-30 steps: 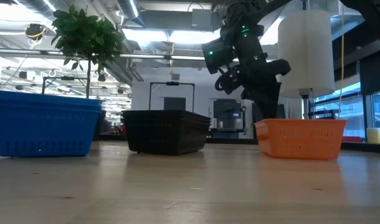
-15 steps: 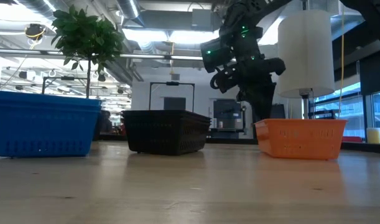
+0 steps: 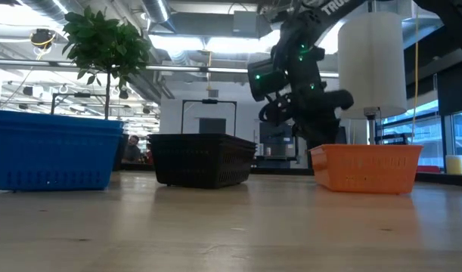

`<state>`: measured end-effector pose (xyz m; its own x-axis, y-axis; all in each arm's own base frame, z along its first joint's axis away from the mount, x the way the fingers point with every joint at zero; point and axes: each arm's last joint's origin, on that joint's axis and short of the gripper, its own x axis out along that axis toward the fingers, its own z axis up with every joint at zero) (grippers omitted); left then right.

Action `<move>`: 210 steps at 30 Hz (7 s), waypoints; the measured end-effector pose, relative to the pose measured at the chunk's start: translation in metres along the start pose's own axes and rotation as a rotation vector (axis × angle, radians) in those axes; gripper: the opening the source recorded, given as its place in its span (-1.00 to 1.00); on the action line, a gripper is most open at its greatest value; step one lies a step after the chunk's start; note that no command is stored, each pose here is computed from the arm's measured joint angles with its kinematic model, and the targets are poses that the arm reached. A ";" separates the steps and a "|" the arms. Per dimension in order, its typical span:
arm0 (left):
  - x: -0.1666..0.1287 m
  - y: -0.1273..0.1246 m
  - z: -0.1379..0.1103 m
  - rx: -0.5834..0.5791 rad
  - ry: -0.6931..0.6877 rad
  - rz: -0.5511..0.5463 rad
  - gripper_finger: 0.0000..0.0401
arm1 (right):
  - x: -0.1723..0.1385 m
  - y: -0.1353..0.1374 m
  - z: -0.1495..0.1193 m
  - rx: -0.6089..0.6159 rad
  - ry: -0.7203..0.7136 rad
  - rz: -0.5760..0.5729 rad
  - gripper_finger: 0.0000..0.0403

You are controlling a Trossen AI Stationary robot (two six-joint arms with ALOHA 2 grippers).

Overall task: Stack baskets by color
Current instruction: Stack the bottom orange bin on top of the top orange bin

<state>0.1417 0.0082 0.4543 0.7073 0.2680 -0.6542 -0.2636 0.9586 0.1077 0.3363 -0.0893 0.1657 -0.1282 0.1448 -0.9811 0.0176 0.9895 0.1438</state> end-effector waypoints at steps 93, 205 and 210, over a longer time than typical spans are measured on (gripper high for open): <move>0.002 0.015 0.000 -0.061 0.010 0.133 -0.98 | -0.129 -0.162 0.125 -0.439 -0.826 -0.700 -0.50; 0.002 0.015 -0.004 -0.056 0.054 0.132 -0.98 | -0.105 -0.179 0.109 -0.205 -0.834 -0.291 -1.00; 0.002 0.015 -0.004 -0.056 0.054 0.132 -0.98 | -0.145 -0.159 0.082 -0.104 -0.788 -0.309 -1.00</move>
<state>0.1364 0.0233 0.4513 0.6283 0.3843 -0.6764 -0.3893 0.9081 0.1544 0.4338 -0.2679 0.2743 0.6157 -0.1354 -0.7763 -0.0008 0.9850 -0.1724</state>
